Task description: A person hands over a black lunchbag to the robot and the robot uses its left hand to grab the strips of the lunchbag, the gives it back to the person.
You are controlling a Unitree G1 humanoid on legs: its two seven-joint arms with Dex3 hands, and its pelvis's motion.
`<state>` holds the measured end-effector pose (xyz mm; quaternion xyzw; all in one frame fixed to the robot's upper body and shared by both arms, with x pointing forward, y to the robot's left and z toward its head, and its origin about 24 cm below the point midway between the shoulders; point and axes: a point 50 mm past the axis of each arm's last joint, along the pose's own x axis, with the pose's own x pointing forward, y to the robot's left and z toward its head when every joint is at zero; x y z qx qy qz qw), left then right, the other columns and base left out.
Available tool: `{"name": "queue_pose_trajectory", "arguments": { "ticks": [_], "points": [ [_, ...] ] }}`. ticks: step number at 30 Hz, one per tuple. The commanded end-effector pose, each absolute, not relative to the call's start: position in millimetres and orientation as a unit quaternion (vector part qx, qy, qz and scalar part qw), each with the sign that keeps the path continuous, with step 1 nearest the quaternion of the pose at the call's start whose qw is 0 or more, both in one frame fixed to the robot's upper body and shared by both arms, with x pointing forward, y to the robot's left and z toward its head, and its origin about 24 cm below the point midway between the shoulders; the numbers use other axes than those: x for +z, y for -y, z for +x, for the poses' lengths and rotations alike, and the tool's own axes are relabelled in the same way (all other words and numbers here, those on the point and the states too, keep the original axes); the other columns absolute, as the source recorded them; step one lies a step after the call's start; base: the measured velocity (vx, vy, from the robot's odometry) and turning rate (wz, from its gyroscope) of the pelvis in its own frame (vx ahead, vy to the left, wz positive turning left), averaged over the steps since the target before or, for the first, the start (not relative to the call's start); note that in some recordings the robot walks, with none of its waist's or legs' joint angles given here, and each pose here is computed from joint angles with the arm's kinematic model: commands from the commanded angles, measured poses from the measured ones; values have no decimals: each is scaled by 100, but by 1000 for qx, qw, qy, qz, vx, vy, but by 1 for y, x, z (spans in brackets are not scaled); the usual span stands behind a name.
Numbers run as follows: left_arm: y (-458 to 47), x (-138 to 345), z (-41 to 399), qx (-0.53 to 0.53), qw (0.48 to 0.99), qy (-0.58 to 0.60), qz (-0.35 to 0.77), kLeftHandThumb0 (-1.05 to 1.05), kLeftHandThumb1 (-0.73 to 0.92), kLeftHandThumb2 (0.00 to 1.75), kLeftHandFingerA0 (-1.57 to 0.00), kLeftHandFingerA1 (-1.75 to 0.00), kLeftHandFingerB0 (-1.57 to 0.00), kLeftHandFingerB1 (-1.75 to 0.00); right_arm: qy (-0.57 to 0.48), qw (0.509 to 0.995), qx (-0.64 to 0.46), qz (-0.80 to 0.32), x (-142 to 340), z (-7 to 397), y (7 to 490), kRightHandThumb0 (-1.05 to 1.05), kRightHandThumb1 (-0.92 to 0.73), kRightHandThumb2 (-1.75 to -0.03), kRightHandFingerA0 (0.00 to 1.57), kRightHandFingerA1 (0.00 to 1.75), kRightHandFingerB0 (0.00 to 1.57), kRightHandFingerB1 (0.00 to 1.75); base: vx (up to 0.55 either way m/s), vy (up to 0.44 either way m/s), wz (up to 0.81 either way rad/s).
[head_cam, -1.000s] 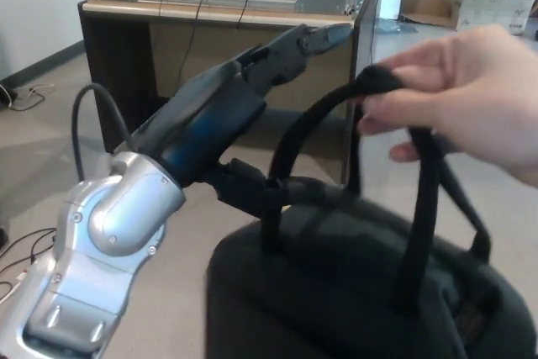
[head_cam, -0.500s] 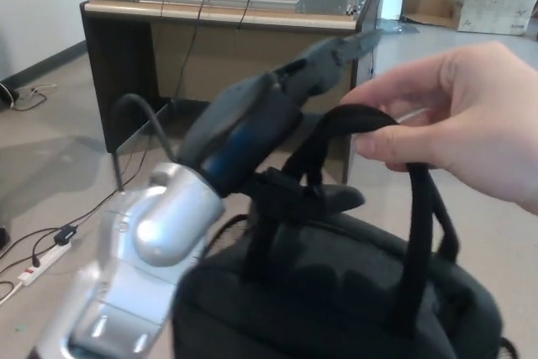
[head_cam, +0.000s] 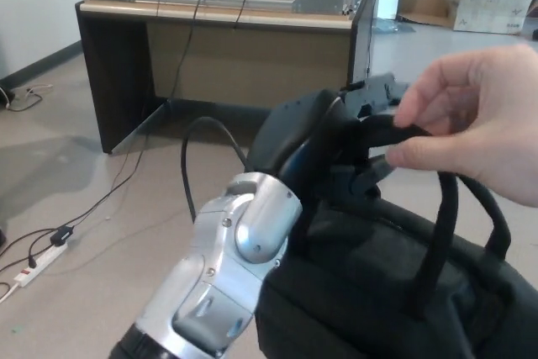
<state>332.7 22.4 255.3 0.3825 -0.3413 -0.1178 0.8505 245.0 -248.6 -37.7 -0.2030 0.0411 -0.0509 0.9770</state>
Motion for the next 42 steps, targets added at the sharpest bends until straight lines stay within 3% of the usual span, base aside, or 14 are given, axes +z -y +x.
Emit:
{"name": "queue_pose_trajectory", "arguments": {
  "ticks": [1,12,14,19,20,23,24,25,27,28,29,31,32,42],
  "points": [
    [-22,264,333,6,844,445,299,-4,77,70,-79,-175,-63,-131,-30,977,-54,-204,-35,246,249,-65,-62,-61,70,51,48,36,0,0,0],
    [-45,281,329,62,837,504,205,-12,84,65,-73,-161,-57,-123,-39,976,-51,-208,-36,249,249,-63,-67,-61,74,49,51,36,0,0,0],
    [-58,289,328,90,831,518,183,-15,81,66,-79,-158,-69,-104,-39,975,-48,-214,-35,249,250,-60,-54,-96,73,68,34,49,0,0,0],
    [-94,300,322,137,820,534,155,-12,78,71,-94,-152,-70,-113,-39,976,-47,-210,-35,248,251,-60,-54,-95,74,68,37,49,0,0,0],
    [-106,301,320,162,807,542,171,-15,80,66,-101,-146,-71,-109,-37,975,-47,-213,-35,248,252,-64,-65,-62,77,51,50,37,0,0,0],
    [-134,302,314,182,796,554,160,-17,79,73,-98,-148,-74,-112,-41,974,-43,-217,-36,248,252,-65,-66,-62,76,51,49,37,0,0,0],
    [-143,301,312,190,794,554,160,-17,79,73,-100,-147,-75,-113,-42,975,-43,-216,-36,247,252,-60,-55,-96,75,68,36,50,0,0,0],
    [-149,300,310,195,792,556,160,-14,78,76,-101,-147,-76,-112,-42,975,-43,-215,-36,247,252,-64,-66,-62,75,51,50,38,0,0,0],
    [-161,296,306,204,787,558,166,-13,78,77,-101,-148,-75,-114,-43,975,-42,-212,-37,247,252,-64,-66,-62,74,50,49,37,0,0,0],
    [-170,290,303,217,782,554,188,-13,77,77,-106,-148,-74,-113,-44,976,-40,-211,-37,246,252,-60,-56,-97,71,67,37,50,0,0,0],
    [-177,285,301,221,782,550,194,-12,76,80,-112,-139,-77,-110,-44,975,-40,-212,-37,245,252,-63,-67,-62,73,50,49,38,0,0,0],
    [-188,275,297,222,784,547,195,-11,75,80,-113,-136,-77,-108,-44,975,-41,-212,-37,245,253,-62,-67,-62,73,50,50,38,0,0,0],
    [-197,264,294,223,786,541,198,-13,77,74,-112,-134,-78,-105,-44,975,-42,-212,-37,245,254,-59,-56,-97,72,67,37,50,0,0,0],
    [-265,166,251,264,815,440,267,-6,67,86,-107,-143,-78,-112,-41,976,-47,-211,-34,249,255,-56,-55,-97,74,69,38,51,0,0,0]
  ]
}}
